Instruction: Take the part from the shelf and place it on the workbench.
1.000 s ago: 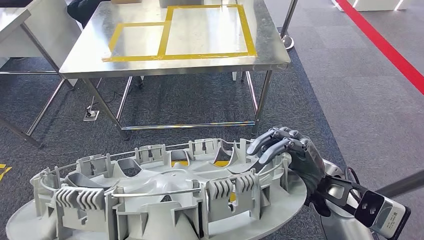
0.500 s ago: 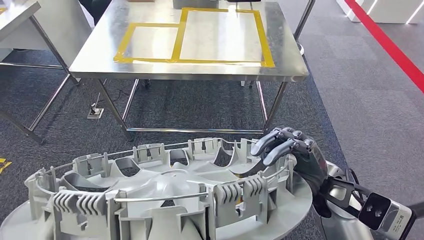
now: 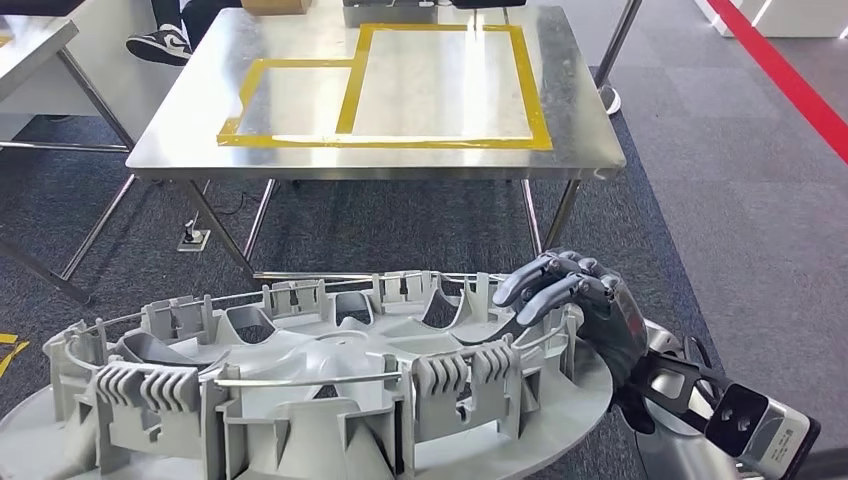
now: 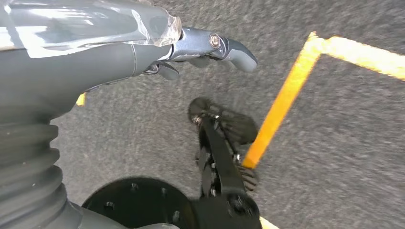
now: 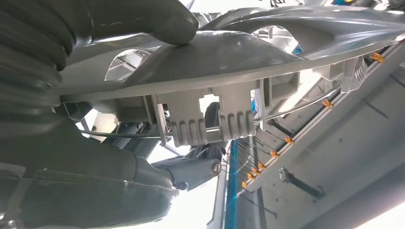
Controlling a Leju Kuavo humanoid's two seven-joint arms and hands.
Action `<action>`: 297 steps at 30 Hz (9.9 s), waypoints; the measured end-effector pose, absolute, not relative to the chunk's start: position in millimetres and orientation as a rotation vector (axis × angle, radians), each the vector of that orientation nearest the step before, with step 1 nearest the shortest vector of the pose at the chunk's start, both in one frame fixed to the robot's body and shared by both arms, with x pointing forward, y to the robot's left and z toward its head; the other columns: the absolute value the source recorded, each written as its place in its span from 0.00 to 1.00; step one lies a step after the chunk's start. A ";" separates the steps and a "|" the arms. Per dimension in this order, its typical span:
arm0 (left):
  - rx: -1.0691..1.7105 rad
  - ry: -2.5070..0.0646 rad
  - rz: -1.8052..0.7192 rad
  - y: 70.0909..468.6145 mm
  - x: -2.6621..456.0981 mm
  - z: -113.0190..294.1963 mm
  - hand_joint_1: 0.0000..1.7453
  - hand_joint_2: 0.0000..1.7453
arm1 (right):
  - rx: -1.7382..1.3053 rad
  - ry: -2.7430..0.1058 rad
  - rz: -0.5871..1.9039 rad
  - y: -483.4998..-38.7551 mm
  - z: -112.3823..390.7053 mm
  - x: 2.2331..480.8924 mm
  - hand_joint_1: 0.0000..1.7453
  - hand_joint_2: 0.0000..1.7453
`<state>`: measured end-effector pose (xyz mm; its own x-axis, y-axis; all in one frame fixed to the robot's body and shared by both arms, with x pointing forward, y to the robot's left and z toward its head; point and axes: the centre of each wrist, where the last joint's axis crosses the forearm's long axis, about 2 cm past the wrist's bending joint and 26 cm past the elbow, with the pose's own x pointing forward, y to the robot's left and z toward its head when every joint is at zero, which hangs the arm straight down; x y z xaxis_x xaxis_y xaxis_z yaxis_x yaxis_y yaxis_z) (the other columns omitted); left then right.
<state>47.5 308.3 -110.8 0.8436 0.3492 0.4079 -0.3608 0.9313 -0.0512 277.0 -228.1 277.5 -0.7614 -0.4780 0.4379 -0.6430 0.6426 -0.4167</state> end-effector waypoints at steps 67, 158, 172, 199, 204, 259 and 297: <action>0.051 -0.427 0.343 315.2 45.6 -110.8 0.00 1.00 | 0.930 -2.701 0.729 -218.1 288.2 281.4 1.00 1.00; 0.001 -0.488 0.321 308.4 40.1 -111.6 0.00 1.00 | -0.544 -1.660 1.762 -234.7 139.9 421.4 1.00 1.00; -0.024 -0.502 0.326 307.5 39.7 -111.6 0.00 0.50 | -0.496 -1.599 1.783 -226.4 135.3 423.7 0.00 0.00; -0.028 -0.596 0.407 305.3 37.1 -111.9 0.00 0.00 | -0.737 -2.178 0.955 -260.2 133.8 385.2 0.00 0.00; -0.009 -0.600 0.436 305.4 33.0 -112.3 0.00 0.00 | -0.926 -2.451 0.517 -293.5 158.6 315.0 0.00 0.00; -0.019 -0.611 0.452 304.0 38.1 -111.8 0.00 0.00 | -0.955 -1.972 0.193 -397.8 110.3 130.5 0.00 0.00; -0.022 -0.601 0.326 303.2 44.4 -111.2 0.00 0.00 | -0.040 -0.340 0.364 -307.2 -110.4 51.1 0.00 0.00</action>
<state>44.4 303.2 -111.2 0.7751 0.3072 0.5521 -0.2943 0.9488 -0.1148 51.1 -307.2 -110.4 0.8788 0.3553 0.3187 -0.3420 0.9345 -0.0988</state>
